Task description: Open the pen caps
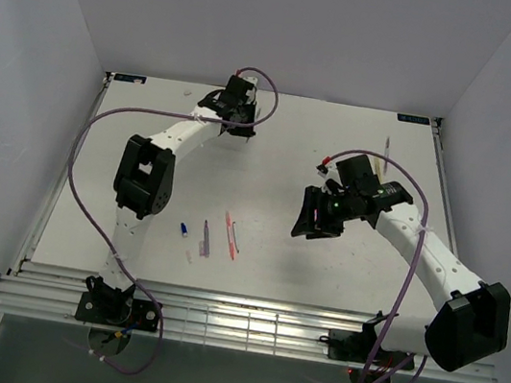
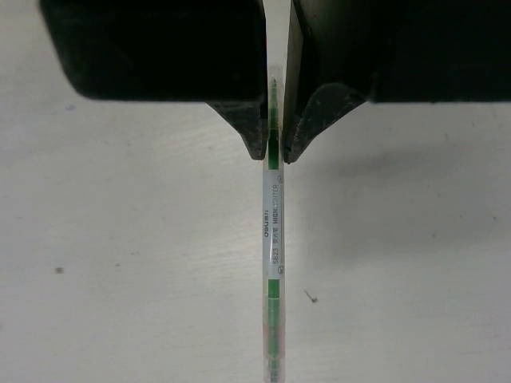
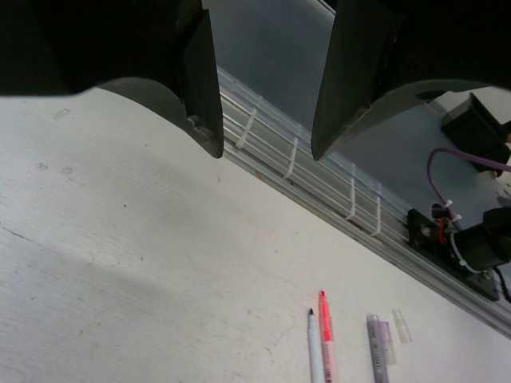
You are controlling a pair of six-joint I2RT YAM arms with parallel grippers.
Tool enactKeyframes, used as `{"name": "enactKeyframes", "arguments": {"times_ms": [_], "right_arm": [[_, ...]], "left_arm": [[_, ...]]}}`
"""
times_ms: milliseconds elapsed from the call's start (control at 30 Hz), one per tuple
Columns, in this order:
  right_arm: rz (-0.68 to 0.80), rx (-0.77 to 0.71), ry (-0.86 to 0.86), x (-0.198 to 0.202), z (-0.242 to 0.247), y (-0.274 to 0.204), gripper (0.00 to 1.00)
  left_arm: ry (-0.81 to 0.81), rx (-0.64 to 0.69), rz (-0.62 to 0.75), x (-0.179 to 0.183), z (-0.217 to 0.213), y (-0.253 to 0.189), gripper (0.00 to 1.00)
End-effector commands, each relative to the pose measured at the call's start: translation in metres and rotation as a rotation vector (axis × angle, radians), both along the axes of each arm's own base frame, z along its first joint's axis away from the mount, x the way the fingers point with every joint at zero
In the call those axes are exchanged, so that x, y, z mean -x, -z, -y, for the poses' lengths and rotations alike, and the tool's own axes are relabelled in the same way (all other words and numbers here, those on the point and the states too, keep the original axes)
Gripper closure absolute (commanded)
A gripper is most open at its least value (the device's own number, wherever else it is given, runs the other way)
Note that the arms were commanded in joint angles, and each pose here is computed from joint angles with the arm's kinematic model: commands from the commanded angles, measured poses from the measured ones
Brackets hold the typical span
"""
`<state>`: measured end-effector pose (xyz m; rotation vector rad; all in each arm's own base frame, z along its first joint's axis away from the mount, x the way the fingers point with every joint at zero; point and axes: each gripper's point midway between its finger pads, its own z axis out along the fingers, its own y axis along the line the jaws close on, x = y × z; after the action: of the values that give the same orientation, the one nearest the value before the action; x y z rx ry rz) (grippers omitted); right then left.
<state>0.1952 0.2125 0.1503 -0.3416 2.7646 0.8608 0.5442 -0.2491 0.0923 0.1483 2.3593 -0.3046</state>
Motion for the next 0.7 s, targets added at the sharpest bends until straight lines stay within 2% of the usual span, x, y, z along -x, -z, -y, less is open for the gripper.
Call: {"name": "enactKeyframes", "arguments": {"times_ms": [0,67,100,133,167,200,233,333,433,467,667], "right_arm": [[0.069,-0.121,-0.037,-0.018,-0.023,-0.033,0.44],[0.083,-0.151,-0.051,-0.027,-0.031,-0.044,0.44],[0.097,-0.159,-0.055,-0.031,-0.034,-0.048,0.43],[0.098,-0.159,-0.055,-0.036,-0.036,-0.048,0.43],[0.102,-0.161,-0.052,-0.040,-0.038,-0.050,0.43],[0.117,-0.170,-0.046,-0.046,-0.041,-0.055,0.44],[0.104,-0.179,-0.042,-0.049,-0.044,-0.053,0.45],[0.070,-0.270,-0.049,-0.051,-0.060,-0.055,0.51],[0.037,-0.376,-0.043,-0.053,-0.076,-0.061,0.52],[0.034,-0.398,-0.039,-0.055,-0.079,-0.063,0.52],[-0.046,-0.511,-0.009,-0.061,-0.097,-0.062,0.52]], "left_arm": [[-0.019,0.213,-0.041,0.056,0.004,-0.072,1.00],[0.015,0.333,-0.155,0.092,0.018,-0.069,1.00],[0.037,0.380,-0.147,0.108,0.022,-0.088,1.00],[0.049,0.389,-0.229,0.136,0.021,-0.067,1.00],[0.053,0.399,-0.241,0.149,0.022,-0.068,1.00],[0.067,0.444,-0.210,0.165,0.025,-0.091,1.00],[0.081,0.456,-0.269,0.189,0.025,-0.076,1.00],[0.137,0.526,-0.285,0.231,0.031,-0.090,1.00],[0.182,0.571,-0.277,0.259,0.032,-0.109,1.00],[0.172,0.572,-0.290,0.268,0.028,-0.104,1.00],[0.167,0.615,-0.238,0.283,0.020,-0.123,1.00]]}}
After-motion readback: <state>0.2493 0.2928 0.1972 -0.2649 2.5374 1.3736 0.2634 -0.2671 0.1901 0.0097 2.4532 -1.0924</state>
